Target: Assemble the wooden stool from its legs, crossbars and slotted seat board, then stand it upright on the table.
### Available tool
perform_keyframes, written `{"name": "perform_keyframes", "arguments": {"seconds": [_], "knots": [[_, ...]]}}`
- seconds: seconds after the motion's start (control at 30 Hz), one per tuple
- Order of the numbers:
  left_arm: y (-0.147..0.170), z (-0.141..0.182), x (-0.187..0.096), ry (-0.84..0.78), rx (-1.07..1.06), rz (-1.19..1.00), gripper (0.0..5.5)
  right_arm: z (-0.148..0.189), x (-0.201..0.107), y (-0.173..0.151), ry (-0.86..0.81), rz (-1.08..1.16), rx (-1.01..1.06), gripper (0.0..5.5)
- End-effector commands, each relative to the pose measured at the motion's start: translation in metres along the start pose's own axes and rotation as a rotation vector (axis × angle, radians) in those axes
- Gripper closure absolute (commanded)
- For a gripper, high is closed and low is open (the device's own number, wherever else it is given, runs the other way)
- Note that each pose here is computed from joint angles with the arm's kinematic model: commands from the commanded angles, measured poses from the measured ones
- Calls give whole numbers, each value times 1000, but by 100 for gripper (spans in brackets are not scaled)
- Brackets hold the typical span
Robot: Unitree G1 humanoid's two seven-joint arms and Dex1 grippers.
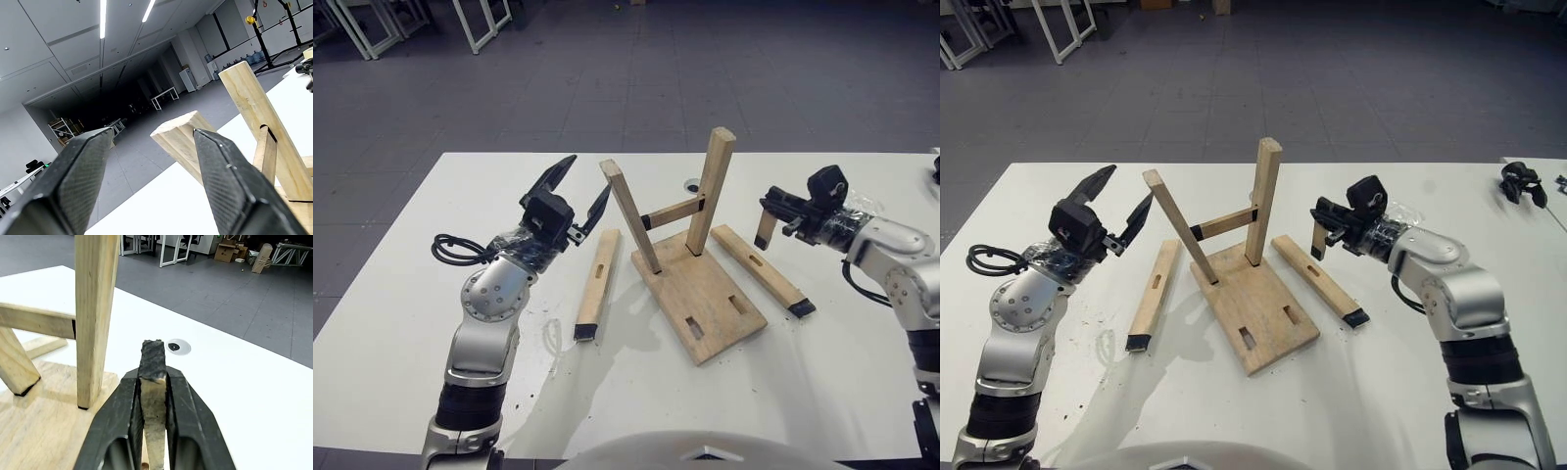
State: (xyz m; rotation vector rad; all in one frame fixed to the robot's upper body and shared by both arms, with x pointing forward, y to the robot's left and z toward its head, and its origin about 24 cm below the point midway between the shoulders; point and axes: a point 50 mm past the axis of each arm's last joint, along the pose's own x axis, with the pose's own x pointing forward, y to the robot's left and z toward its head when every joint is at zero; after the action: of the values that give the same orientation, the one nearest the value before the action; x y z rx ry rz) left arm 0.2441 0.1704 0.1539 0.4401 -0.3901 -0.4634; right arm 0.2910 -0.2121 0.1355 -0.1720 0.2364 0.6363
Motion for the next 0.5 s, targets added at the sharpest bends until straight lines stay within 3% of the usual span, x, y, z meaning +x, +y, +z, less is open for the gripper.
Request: {"name": "perform_keyframes", "arguments": {"seconds": [0.03,0.3,0.5], "knots": [[0,-1,1,7,11,-5,247,-8,1,1,19,-1,12,508],[0,-3,1,18,-2,1,247,-30,1,6,67,-13,99,508],[0,-5,-1,26,-16,17,247,-78,-10,-1,193,-141,181,508]]}}
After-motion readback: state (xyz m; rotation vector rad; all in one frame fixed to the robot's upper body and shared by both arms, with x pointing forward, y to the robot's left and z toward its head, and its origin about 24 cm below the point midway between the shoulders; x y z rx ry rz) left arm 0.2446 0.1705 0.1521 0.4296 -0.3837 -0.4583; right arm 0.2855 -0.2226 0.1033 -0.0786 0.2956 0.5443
